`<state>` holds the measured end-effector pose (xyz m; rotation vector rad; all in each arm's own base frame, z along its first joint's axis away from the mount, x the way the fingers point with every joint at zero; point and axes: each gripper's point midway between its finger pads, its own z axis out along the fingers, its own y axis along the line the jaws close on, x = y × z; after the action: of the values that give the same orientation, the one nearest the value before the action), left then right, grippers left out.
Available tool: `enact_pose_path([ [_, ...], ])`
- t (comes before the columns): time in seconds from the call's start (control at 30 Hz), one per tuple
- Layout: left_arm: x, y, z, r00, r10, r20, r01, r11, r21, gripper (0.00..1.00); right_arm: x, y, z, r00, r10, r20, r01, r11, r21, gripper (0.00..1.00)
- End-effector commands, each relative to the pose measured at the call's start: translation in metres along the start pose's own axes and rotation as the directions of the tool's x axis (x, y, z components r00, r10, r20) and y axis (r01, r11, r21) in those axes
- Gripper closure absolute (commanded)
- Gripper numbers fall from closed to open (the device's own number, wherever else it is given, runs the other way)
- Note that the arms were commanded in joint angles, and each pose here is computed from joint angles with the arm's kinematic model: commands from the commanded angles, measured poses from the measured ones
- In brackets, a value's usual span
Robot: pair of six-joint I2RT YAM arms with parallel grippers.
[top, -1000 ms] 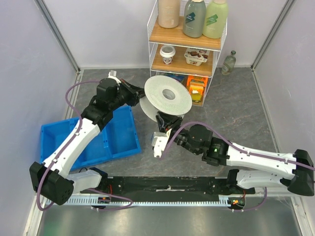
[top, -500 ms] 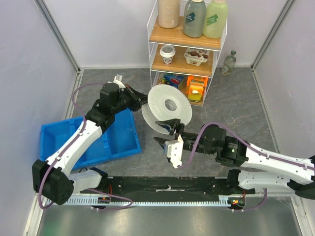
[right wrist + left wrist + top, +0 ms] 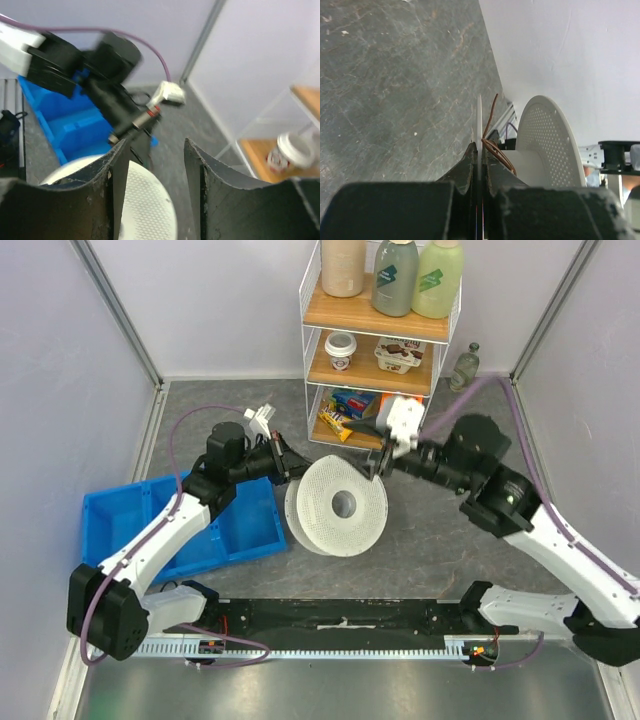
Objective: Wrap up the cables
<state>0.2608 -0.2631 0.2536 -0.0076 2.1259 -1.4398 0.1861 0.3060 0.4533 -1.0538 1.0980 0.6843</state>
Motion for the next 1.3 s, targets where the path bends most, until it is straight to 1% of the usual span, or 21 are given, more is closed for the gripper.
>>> enact_pose_path([
  [0.0, 0.015, -0.041, -0.016, 0.975, 0.219, -0.044, -0.207, 0.960, 0.189, 0.98, 0.059, -0.005, -0.004, 0.931, 0.308, -0.196, -0.330, 0.939, -0.092, 0.46],
  [0.03, 0.019, -0.042, -0.017, 0.969, 0.240, -0.055, -0.225, 0.954, 0.199, 0.98, 0.070, -0.005, -0.004, 0.908, 0.347, -0.237, -0.381, 0.917, -0.117, 0.46],
  [0.07, 0.026, -0.041, -0.017, 0.966, 0.245, -0.077, -0.225, 0.952, 0.207, 0.98, 0.080, -0.011, -0.006, 0.884, 0.387, -0.261, -0.425, 0.899, -0.106, 0.46],
  [0.13, 0.037, -0.041, -0.017, 0.961, 0.255, -0.112, -0.224, 0.947, 0.231, 0.98, 0.093, -0.008, -0.007, 0.849, 0.436, -0.298, -0.495, 0.854, -0.162, 0.46],
  [0.23, 0.054, -0.041, -0.017, 0.944, 0.283, -0.168, -0.231, 0.933, 0.276, 0.98, 0.103, -0.005, -0.008, 0.839, 0.439, -0.321, -0.515, 0.831, -0.209, 0.46],
  [0.37, 0.073, -0.043, -0.019, 0.909, 0.343, -0.235, -0.250, 0.902, 0.351, 0.98, 0.119, 0.005, -0.012, 0.826, 0.432, -0.361, -0.537, 0.797, -0.276, 0.46],
  [0.4, 0.078, -0.043, -0.021, 0.896, 0.366, -0.252, -0.256, 0.889, 0.380, 0.98, 0.121, 0.007, -0.013, 0.826, 0.428, -0.367, -0.539, 0.792, -0.288, 0.46],
  [0.5, 0.098, -0.038, -0.027, 0.842, 0.406, -0.355, -0.232, 0.866, 0.442, 0.98, 0.130, 0.021, -0.020, 0.792, 0.458, -0.404, -0.592, 0.739, -0.322, 0.44],
  [0.6, 0.114, -0.036, -0.035, 0.790, 0.459, -0.407, -0.224, 0.833, 0.505, 0.98, 0.146, 0.037, -0.030, 0.751, 0.489, -0.443, -0.643, 0.694, -0.325, 0.44],
  [0.67, 0.124, -0.034, -0.037, 0.763, 0.482, -0.430, -0.223, 0.822, 0.525, 0.98, 0.156, 0.043, -0.035, 0.730, 0.503, -0.463, -0.664, 0.681, -0.307, 0.46],
  [0.73, 0.136, -0.033, -0.039, 0.724, 0.536, -0.435, -0.250, 0.791, 0.558, 0.98, 0.164, 0.048, -0.038, 0.720, 0.514, -0.467, -0.675, 0.675, -0.297, 0.47],
  [0.77, 0.143, -0.032, -0.041, 0.704, 0.555, -0.443, -0.257, 0.781, 0.569, 0.98, 0.171, 0.053, -0.040, 0.697, 0.539, -0.473, -0.699, 0.659, -0.278, 0.48],
  [0.8, 0.152, -0.032, -0.042, 0.683, 0.576, -0.449, -0.265, 0.768, 0.582, 0.98, 0.174, 0.055, -0.042, 0.696, 0.547, -0.465, -0.700, 0.660, -0.273, 0.48],
  [0.9, 0.168, -0.035, -0.048, 0.653, 0.600, -0.462, -0.230, 0.738, 0.634, 0.98, 0.181, 0.064, -0.045, 0.669, 0.591, -0.451, -0.732, 0.630, -0.260, 0.49],
  [1.0, 0.177, -0.033, -0.046, 0.635, 0.593, -0.495, -0.192, 0.742, 0.642, 0.98, 0.179, 0.070, -0.045, 0.675, 0.608, -0.418, -0.733, 0.619, -0.284, 0.53],
  [1.1, 0.176, -0.029, -0.038, 0.633, 0.574, -0.520, -0.178, 0.761, 0.624, 0.98, 0.180, 0.080, -0.049, 0.682, 0.610, -0.404, -0.729, 0.610, -0.309, 0.53],
  [1.17, 0.175, -0.025, -0.032, 0.634, 0.566, -0.526, -0.188, 0.773, 0.606, 0.98, 0.186, 0.086, -0.050, 0.671, 0.617, -0.411, -0.738, 0.607, -0.294, 0.50],
  [1.2, 0.174, -0.024, -0.029, 0.637, 0.563, -0.527, -0.185, 0.775, 0.604, 0.98, 0.188, 0.089, -0.050, 0.663, 0.626, -0.410, -0.745, 0.602, -0.286, 0.47],
  [1.23, 0.175, -0.023, -0.027, 0.639, 0.558, -0.530, -0.181, 0.779, 0.601, 0.98, 0.186, 0.087, -0.047, 0.670, 0.633, -0.388, -0.740, 0.610, -0.283, 0.42],
  [1.27, 0.175, -0.022, -0.025, 0.641, 0.551, -0.535, -0.174, 0.782, 0.598, 0.98, 0.189, 0.087, -0.045, 0.650, 0.656, -0.384, -0.757, 0.605, -0.248, 0.39],
])
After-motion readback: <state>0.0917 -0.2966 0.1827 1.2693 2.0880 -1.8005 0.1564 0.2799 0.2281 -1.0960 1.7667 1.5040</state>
